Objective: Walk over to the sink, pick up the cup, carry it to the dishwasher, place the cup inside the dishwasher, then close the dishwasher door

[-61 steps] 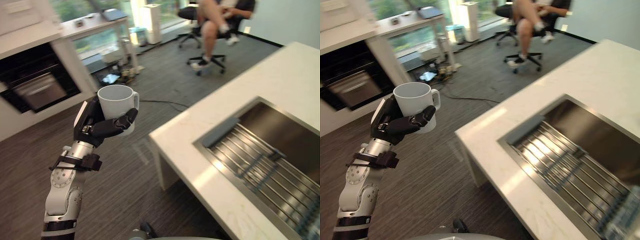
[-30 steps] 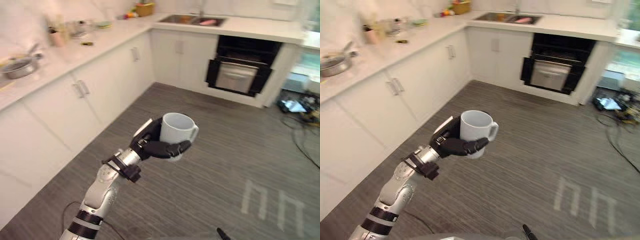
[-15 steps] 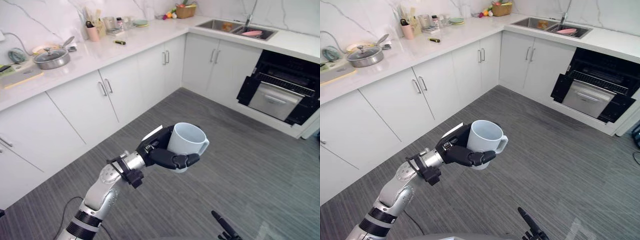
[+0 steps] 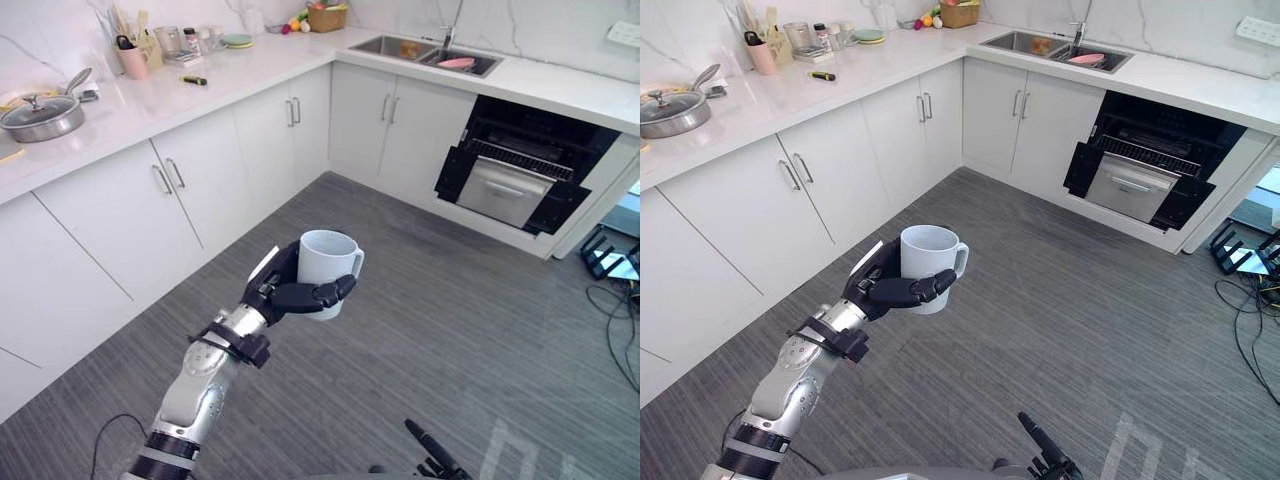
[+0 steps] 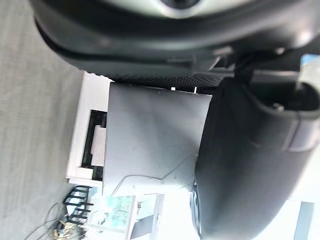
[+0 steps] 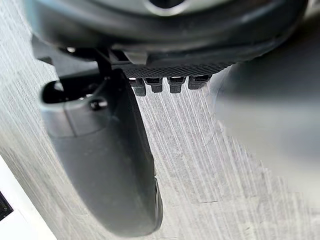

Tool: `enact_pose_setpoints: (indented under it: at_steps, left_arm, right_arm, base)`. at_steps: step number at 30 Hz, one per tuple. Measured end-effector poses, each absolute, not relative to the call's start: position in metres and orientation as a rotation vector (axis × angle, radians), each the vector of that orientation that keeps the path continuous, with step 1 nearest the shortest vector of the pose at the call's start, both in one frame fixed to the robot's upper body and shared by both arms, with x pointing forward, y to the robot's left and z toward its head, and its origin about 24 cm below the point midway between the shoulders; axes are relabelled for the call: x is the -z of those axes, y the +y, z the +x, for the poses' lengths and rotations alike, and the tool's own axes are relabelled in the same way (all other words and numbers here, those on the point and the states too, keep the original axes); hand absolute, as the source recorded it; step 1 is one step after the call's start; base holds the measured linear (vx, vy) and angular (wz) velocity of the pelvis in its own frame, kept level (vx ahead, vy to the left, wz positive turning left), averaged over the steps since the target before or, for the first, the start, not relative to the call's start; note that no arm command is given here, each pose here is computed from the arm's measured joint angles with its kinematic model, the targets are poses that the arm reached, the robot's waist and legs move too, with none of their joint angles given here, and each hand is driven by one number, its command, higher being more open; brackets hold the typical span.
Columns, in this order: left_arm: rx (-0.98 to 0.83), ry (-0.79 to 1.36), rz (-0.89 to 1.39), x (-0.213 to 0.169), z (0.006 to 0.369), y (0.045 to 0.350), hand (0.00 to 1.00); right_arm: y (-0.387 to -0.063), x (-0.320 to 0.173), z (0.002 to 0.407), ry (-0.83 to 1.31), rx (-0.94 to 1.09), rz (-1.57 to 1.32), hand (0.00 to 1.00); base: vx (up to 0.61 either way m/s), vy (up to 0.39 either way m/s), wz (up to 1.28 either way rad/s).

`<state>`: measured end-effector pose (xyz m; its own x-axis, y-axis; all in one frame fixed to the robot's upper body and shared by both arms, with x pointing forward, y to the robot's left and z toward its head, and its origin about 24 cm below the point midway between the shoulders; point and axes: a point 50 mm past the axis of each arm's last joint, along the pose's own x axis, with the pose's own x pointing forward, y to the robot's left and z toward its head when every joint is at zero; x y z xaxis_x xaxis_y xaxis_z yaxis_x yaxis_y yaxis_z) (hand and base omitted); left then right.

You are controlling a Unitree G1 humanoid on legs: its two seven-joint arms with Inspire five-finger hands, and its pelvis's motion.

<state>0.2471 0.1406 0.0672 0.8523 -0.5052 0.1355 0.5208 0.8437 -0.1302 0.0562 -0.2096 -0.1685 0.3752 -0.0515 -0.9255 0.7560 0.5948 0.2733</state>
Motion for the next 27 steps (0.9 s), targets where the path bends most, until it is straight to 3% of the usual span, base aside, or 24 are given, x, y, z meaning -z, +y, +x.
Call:
enact_pose_setpoints:
  at_steps: [17, 27]
  left_arm:
    - [0.282, -0.167, -0.128, -0.059, 0.248, 0.14, 0.0]
    - [0.24, -0.162, -0.114, -0.052, 0.239, 0.14, 0.0]
  right_arm:
    - [-0.215, 0.169, 0.038, 1.112, 0.578, 0.748, 1.0]
    - [-0.223, 0.166, 0.045, 1.135, 0.508, 0.651, 1.0]
  base:
    - [-0.04, -0.052, -0.3]
    - [-0.01, -0.108, -0.17]
